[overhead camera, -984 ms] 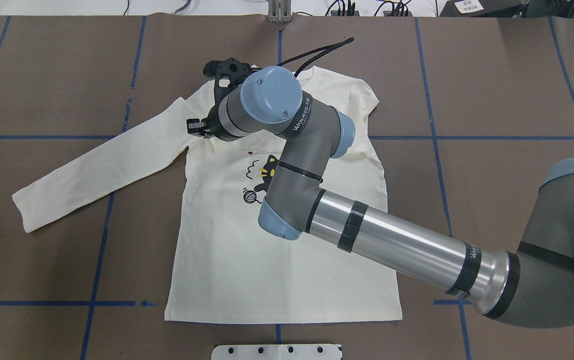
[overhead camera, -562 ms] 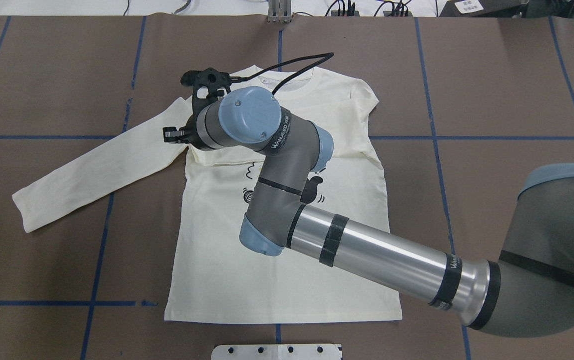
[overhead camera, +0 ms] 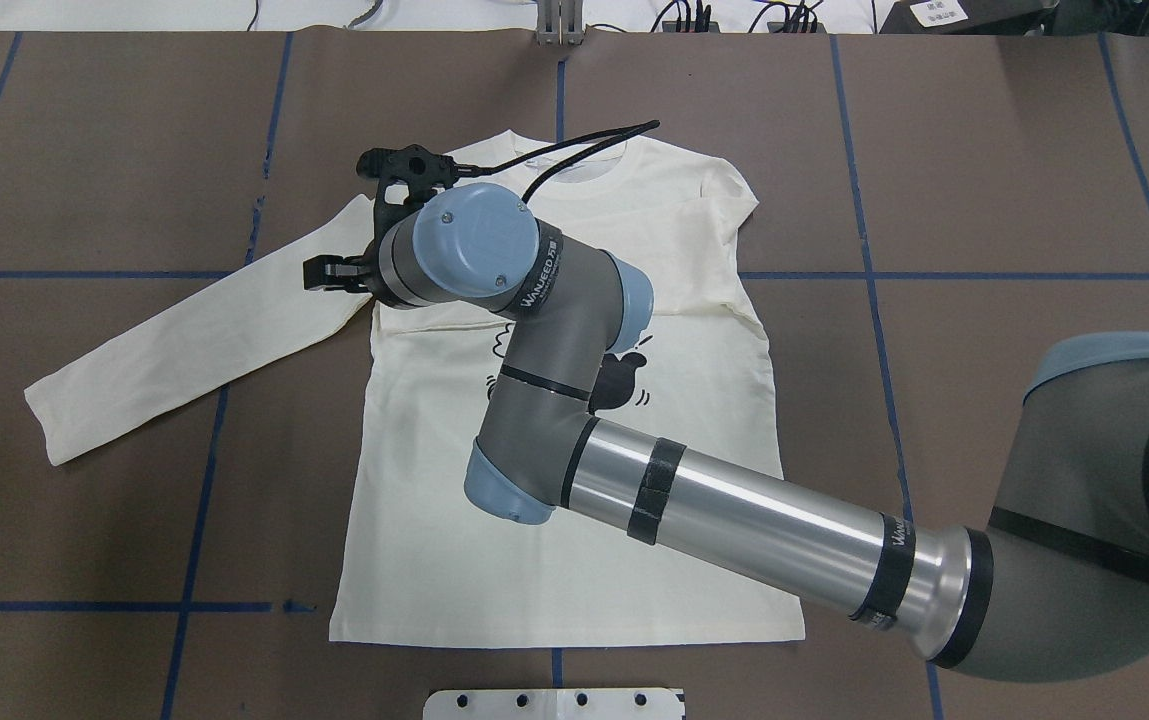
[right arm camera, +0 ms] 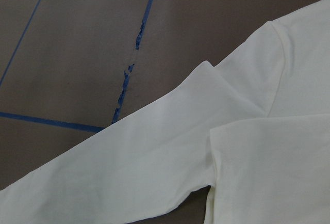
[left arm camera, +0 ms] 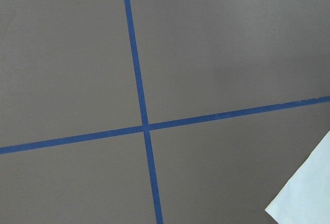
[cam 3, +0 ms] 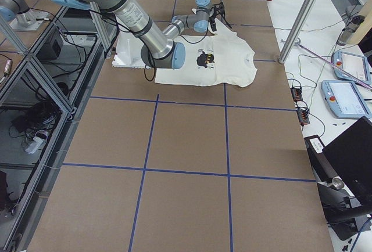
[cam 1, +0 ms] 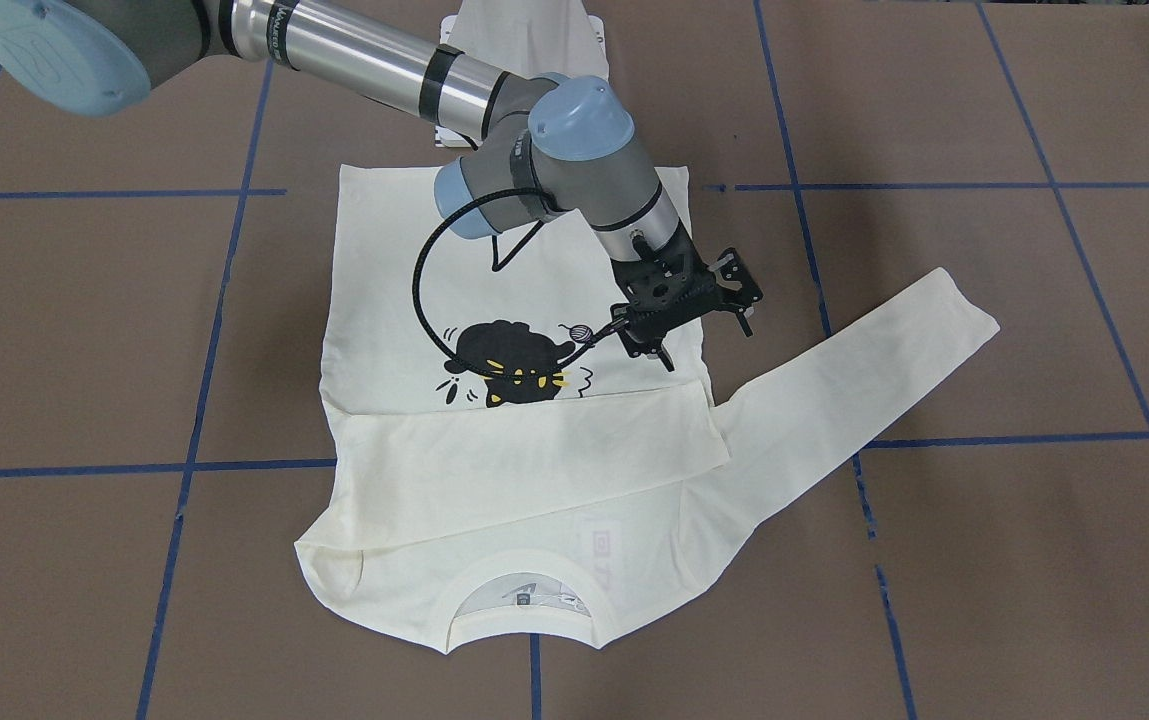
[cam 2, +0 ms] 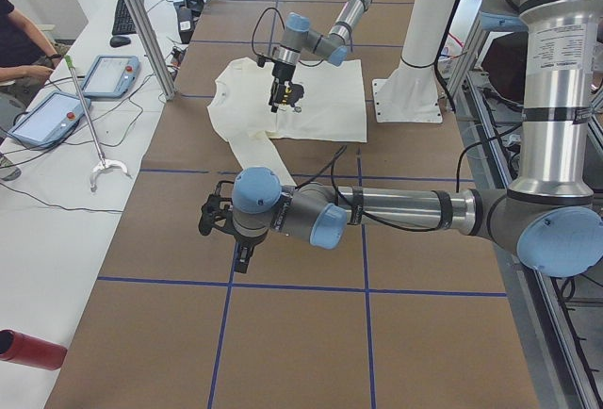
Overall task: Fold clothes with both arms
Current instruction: 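Release the sleeve onto the shirt and raise the right gripper away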
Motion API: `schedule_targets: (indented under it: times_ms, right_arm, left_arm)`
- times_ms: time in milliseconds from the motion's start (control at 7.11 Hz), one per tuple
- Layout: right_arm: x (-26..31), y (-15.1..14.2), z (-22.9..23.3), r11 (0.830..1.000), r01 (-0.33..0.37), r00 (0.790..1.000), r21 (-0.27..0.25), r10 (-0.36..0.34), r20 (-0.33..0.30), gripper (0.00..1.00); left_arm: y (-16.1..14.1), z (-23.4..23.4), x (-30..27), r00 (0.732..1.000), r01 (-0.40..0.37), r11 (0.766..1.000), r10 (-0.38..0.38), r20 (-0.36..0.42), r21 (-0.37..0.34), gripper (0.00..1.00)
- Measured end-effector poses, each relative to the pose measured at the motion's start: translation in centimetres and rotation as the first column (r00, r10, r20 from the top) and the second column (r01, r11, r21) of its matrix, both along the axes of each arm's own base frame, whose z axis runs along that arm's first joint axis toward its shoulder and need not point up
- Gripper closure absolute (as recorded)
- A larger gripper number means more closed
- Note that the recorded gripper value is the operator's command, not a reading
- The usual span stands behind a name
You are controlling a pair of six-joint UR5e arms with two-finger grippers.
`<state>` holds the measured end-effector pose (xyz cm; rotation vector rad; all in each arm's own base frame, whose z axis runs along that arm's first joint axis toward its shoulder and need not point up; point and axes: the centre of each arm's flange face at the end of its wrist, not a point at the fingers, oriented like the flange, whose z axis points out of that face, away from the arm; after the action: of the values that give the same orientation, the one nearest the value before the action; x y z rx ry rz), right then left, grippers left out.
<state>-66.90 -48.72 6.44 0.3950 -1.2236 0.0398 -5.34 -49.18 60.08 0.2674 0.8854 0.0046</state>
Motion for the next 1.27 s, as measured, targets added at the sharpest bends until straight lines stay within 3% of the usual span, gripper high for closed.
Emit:
schedule_targets:
  times_ms: [281,562,984,1265]
  right_arm:
    - [5.3,-1.4,-0.8,0.993,0.016,0.985,-0.118,-0.036,-0.17,0.0]
    - [13.9,-4.2,4.2,0.984,0.032,0.945,-0.174,-0.086,-0.315,0.0]
    - [27.8,-7.5,14.6,0.98,0.101,0.873,-0.171,-0.17,-0.458,0.0]
    - [34.2,-7.5,20.0,0.974,0.152,0.856,-0.167,-0.214,-0.471,0.0]
  left_arm:
    - [0.7,0.2,3.2,0.996,0.094,0.994,-0.094,0.011,-0.049,0.0]
    - [4.4,1.6,8.3,0.978,0.207,0.974,-0.208,-0.001,-0.089,0.01]
    - [10.6,1.0,18.9,0.94,0.334,0.916,-0.342,0.003,-0.224,0.01]
    - [13.1,0.2,26.0,0.931,0.35,0.883,-0.366,0.008,-0.312,0.0]
